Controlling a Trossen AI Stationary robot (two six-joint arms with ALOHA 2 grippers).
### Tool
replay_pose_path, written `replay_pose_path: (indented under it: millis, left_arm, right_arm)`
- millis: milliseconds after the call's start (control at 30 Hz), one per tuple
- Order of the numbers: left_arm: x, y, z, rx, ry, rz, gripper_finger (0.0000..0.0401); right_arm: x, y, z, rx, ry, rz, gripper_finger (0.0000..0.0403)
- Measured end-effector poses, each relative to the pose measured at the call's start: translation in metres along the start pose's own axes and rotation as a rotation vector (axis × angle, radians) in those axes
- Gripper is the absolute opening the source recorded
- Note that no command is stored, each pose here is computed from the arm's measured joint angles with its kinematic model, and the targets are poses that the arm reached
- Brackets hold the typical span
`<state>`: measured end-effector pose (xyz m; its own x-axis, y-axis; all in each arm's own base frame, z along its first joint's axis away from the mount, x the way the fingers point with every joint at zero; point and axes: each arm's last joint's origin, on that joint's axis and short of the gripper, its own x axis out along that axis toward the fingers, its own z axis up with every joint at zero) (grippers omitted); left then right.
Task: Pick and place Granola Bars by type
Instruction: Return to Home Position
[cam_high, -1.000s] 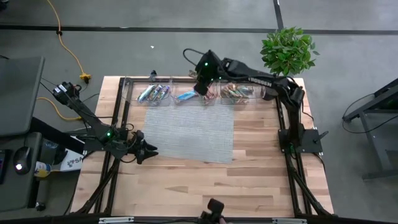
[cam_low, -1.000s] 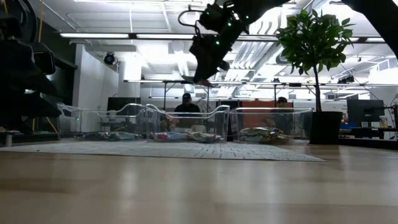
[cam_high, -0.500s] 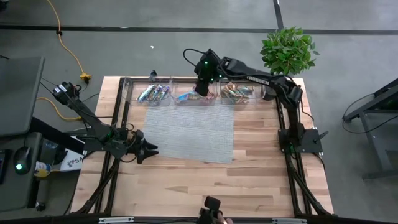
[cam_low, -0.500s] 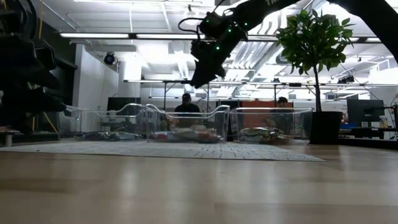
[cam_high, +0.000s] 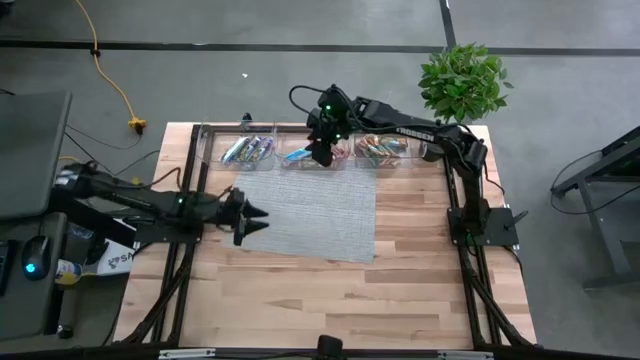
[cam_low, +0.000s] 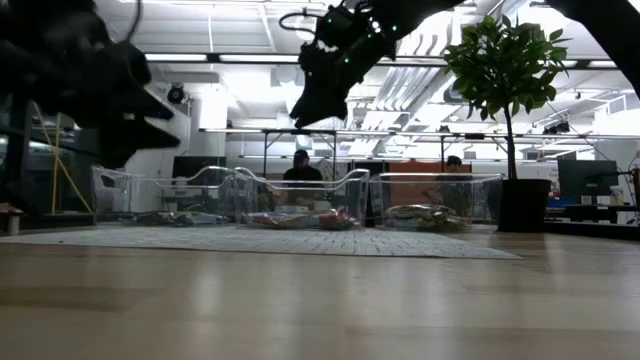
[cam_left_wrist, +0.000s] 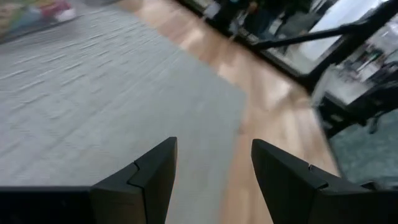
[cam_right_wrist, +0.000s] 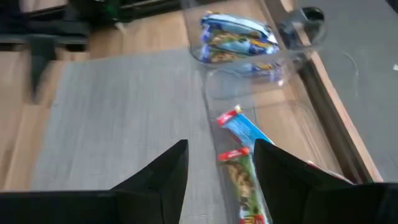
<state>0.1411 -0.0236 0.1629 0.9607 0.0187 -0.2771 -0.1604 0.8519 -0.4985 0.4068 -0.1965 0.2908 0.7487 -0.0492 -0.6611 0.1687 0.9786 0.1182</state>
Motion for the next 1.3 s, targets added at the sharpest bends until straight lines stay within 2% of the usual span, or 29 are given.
replay_pose_path:
  millis: [233,400,567,700,767,867,967,1100,1200,1300]
  left_arm:
    - [0.008,0.032,0.013,0.084,0.071,0.008,0.0206]
    - [0.010,0.045,0.009,0.132,0.137,0.001,0.0206]
    - [0.010,0.050,-0.001,0.135,0.187,0.013,0.0206]
    - [0.011,0.050,0.000,0.152,0.179,0.005,0.0206]
    - [0.010,0.050,0.001,0.154,0.170,0.021,0.0206]
    - [0.010,0.050,0.001,0.154,0.163,0.021,0.0206]
    - [0.010,0.049,0.002,0.143,0.157,0.015,0.0206]
    - [0.009,0.046,0.008,0.139,0.097,-0.017,0.0206]
    - [0.007,0.044,0.011,0.121,0.066,-0.032,0.0206]
    - [0.002,0.044,0.009,0.096,0.043,-0.058,0.0204]
  right_arm:
    - [-0.029,0.008,0.008,-0.038,-0.023,0.012,0.0168]
    - [-0.059,0.019,0.007,-0.010,0.018,0.090,0.0166]
    - [-0.098,0.046,0.003,-0.017,0.099,0.107,0.0149]
    - [-0.140,0.074,0.008,-0.060,0.013,0.108,0.0132]
    - [-0.160,0.085,0.003,-0.051,-0.048,0.098,0.0126]
    - [-0.183,0.097,-0.023,-0.009,-0.147,0.056,0.0119]
    - [-0.198,0.107,-0.062,0.056,-0.293,0.042,0.0107]
    - [-0.210,0.114,-0.116,0.121,-0.471,0.030,0.0068]
    - [-0.216,0.115,-0.150,0.148,-0.543,0.008,0.0018]
    - [-0.217,0.115,-0.180,0.202,-0.567,-0.018,0.0009]
